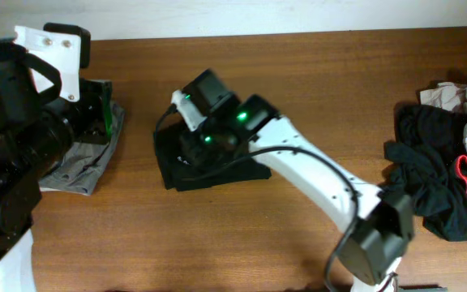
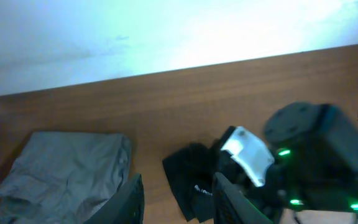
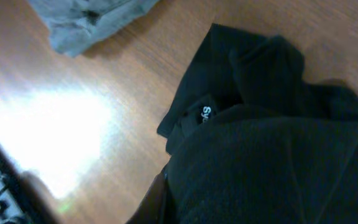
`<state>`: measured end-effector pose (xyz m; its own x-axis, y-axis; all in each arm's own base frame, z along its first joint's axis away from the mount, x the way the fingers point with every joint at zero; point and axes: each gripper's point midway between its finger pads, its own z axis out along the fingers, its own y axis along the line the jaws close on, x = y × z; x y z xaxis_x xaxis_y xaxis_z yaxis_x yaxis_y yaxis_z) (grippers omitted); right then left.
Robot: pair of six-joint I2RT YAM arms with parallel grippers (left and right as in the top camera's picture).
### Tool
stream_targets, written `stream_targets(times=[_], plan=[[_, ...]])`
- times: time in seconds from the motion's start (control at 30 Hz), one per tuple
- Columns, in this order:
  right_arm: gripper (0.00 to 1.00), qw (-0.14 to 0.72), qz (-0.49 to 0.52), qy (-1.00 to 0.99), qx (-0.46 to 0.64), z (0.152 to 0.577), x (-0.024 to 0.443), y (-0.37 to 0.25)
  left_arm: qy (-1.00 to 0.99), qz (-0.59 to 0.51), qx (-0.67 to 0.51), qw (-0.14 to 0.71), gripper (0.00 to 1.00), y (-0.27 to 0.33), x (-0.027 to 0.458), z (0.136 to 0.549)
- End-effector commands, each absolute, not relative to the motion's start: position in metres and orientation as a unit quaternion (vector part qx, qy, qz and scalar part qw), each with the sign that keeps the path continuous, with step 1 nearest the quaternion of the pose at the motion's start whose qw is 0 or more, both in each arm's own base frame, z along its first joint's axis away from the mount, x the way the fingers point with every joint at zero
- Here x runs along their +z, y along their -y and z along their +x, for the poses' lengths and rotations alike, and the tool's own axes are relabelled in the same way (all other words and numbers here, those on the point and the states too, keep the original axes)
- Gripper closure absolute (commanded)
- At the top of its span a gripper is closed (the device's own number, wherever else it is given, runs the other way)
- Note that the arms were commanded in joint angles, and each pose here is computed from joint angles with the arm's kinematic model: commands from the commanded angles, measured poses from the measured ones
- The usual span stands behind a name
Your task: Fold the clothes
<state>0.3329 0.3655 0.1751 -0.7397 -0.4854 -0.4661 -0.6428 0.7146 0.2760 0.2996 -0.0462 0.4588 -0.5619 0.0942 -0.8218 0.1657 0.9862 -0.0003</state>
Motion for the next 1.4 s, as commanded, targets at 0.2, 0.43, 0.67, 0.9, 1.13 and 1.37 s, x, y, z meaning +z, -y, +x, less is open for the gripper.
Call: stream_targets(times=[0.2, 0.43, 0.67, 0.9, 1.13, 1.37], plan=[[0.69, 0.177, -0.297, -0.922, 0.177, 0.354, 0.134, -0.37, -0.884, 0.075, -0.032, 0.46, 0.64, 0.044, 0.458, 0.298], [0.39, 0.192, -0.305, -0.907, 0.218, 0.358, 0.146, -0.383, -0.886, 0.075, -0.032, 0.457, 0.64, 0.044, 0.457, 0.297], [0.38, 0.182, -0.264, -0.924, 0.207, 0.374, 0.15, -0.348, -0.896, 0.076, -0.031, 0.437, 0.63, 0.045, 0.446, 0.303], [0.36, 0.163, -0.29, -0.888, 0.318, 0.373, 0.185, -0.331, -0.922, 0.078, -0.028, 0.377, 0.63, 0.049, 0.409, 0.334], [0.72, 0.121, -0.193, -0.93, 0.289, 0.386, 0.161, -0.299, -0.938, 0.081, -0.031, 0.335, 0.69, 0.054, 0.382, 0.351], [0.96, 0.073, -0.142, -0.968, 0.193, 0.371, 0.1, -0.29, -0.944, 0.085, -0.042, 0.317, 0.88, 0.058, 0.375, 0.347]])
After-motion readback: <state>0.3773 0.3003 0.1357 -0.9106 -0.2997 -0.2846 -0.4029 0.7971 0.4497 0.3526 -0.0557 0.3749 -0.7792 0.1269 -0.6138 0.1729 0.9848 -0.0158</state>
